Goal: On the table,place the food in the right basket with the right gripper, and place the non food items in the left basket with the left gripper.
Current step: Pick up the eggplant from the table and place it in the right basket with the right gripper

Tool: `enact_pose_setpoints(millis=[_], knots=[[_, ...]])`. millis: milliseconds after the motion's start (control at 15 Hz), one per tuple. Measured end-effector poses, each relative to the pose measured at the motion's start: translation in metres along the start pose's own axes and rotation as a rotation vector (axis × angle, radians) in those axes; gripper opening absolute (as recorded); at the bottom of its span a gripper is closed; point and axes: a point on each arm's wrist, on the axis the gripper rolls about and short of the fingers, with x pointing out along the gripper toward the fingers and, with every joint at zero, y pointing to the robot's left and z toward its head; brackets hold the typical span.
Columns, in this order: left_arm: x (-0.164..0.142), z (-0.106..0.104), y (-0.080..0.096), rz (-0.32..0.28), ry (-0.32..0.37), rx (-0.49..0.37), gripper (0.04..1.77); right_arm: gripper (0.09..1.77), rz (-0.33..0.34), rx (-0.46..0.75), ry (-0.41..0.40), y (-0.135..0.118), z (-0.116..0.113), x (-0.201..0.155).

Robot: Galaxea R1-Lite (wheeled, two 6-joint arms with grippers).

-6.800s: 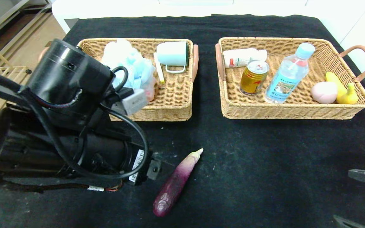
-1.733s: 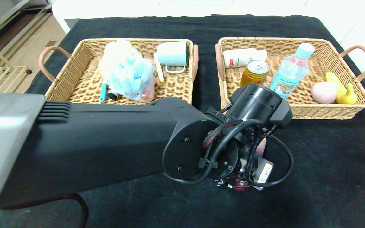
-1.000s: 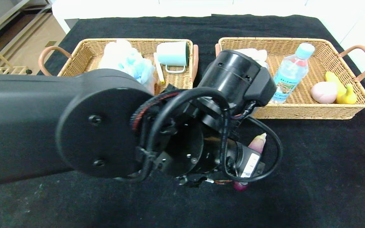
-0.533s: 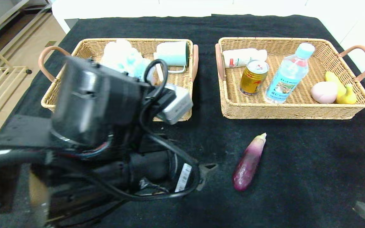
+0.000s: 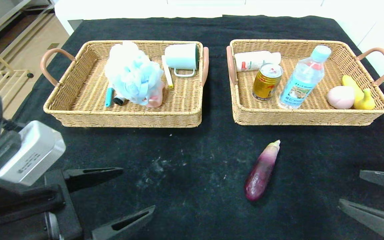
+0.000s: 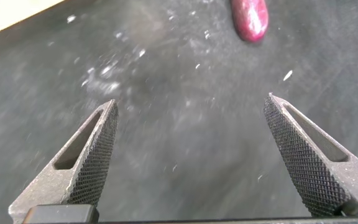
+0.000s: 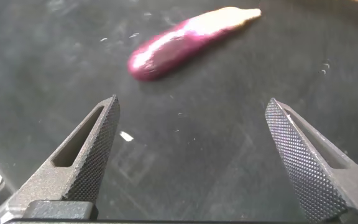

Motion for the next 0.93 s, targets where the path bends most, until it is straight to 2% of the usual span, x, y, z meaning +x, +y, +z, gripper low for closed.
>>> enact_pose_setpoints(millis=[133,333,467,600,933], knots=[[-0.008,-0.002,0.004,0.022,-0.019,0.009,1.7,1.71,-0.049,0.028,0.025,-0.002,0.005,0.008],[-0.009,0.006,0.006,0.032,-0.072,0.026,1.7,1.71,-0.143,0.081,0.117,0.002,0.019,0.019],[-0.002,0.01,0.007,0.037,-0.122,0.04,1.7,1.71,-0.239,0.136,0.169,0.012,0.034,0.029],[0.005,0.006,0.007,0.037,-0.121,0.045,1.7,1.71,-0.304,0.191,0.204,0.026,0.048,0.046],[0.007,0.003,0.007,0.036,-0.106,0.058,1.71,1.71,-0.38,0.383,0.346,0.048,0.081,0.086]])
